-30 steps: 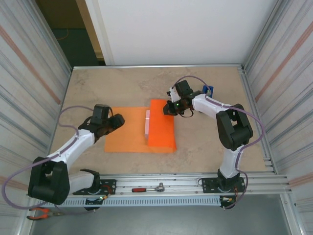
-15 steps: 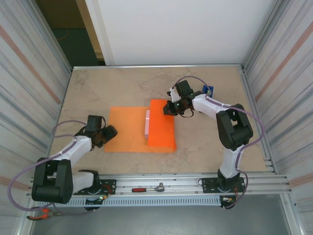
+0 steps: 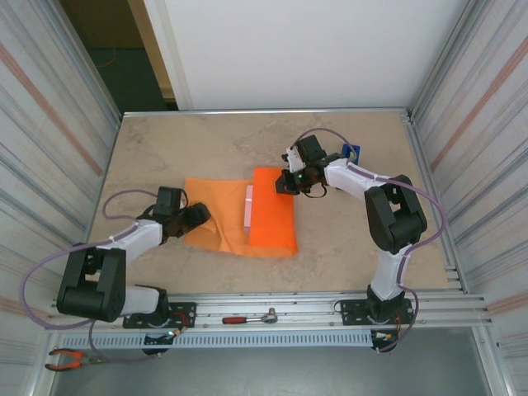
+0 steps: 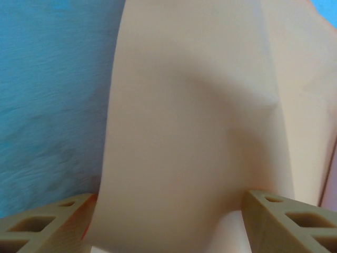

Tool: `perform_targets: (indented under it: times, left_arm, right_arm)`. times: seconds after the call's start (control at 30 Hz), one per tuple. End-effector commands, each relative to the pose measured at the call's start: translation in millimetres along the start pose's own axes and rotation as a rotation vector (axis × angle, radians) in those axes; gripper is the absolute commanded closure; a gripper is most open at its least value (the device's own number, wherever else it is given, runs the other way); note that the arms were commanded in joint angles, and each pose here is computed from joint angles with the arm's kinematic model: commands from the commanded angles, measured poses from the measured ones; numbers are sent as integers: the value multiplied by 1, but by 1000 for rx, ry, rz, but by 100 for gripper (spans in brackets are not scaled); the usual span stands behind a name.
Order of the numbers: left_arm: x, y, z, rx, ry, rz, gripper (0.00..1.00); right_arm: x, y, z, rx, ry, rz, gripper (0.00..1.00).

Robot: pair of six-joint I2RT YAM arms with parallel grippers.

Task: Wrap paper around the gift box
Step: Second fold the wrapping paper around the gift box.

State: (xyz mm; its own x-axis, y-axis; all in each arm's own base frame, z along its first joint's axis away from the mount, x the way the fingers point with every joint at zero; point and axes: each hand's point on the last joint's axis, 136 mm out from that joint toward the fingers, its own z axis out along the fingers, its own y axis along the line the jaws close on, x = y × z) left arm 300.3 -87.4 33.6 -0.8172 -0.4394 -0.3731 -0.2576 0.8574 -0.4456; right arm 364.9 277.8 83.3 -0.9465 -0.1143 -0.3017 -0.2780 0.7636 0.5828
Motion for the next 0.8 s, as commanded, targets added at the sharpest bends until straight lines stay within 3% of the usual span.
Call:
perform_targets:
  times: [0.0,0.43,0.77]
  left_arm:
    - [-4,-15,9,41,24,78,27]
    - [-65,-29,29,-39,-6,267,24]
    - [-92,-38,31,72,-68,268,23]
  right_arm:
    - [34,-38,20,113,104,38,100]
    - [36,-38,20,111,109,40,100]
    - [38,-39,21,114,115,43,100]
